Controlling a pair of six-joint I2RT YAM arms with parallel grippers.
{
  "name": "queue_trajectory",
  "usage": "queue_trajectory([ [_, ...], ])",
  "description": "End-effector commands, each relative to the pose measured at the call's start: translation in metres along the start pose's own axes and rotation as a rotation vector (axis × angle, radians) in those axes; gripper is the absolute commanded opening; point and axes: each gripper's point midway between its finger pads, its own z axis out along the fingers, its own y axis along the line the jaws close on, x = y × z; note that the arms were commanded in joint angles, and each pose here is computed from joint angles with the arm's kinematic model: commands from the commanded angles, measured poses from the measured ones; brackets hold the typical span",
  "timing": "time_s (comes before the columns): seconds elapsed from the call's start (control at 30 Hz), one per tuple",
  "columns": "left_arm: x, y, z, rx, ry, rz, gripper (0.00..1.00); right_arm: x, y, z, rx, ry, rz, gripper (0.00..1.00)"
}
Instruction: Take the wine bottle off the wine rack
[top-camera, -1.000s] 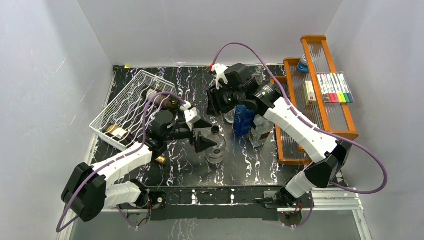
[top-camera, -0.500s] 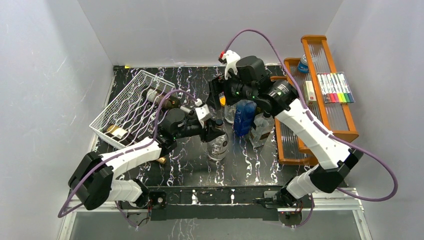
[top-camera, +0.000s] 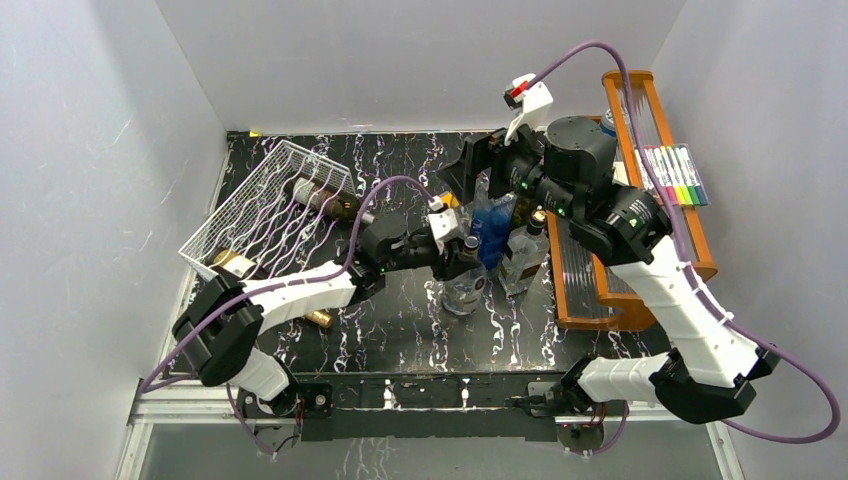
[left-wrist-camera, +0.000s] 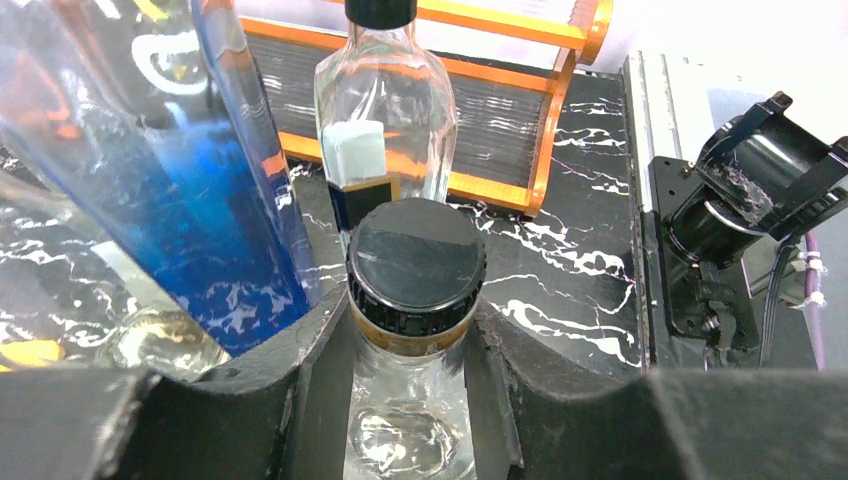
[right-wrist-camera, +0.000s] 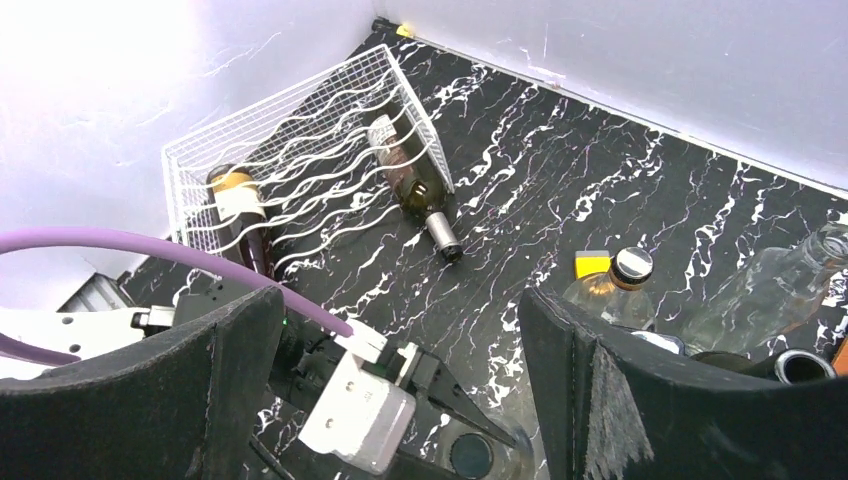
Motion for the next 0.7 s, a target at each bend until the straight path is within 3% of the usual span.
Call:
queue_trajectory([
  [0.0,-0.067,-0.003,0.017,0.028,-0.182,0.139,0.00,-0.009,-0.003,0.002,0.017,-0.056,0.011,0.98],
  [0.07,-0.062,-0.002,0.023,0.029,-0.171,0.145,0.00,-0.008,-0.003,0.002,0.016,-0.052,0.013,0.98],
  [0.27,-0.052,-0.002,0.013,0.004,-0.133,0.130,0.69,0.000,-0.003,0.004,0.016,-0.028,0.017,0.98],
  [0.33,-0.054,-0.005,0.006,0.000,-0.126,0.127,0.96,-0.001,-0.002,0.004,0.011,-0.031,0.017,0.98],
  [0.67,-0.069,-0.019,-0.058,-0.093,-0.053,0.097,0.98,0.004,0.006,0.021,-0.033,-0.004,0.010,0.98],
])
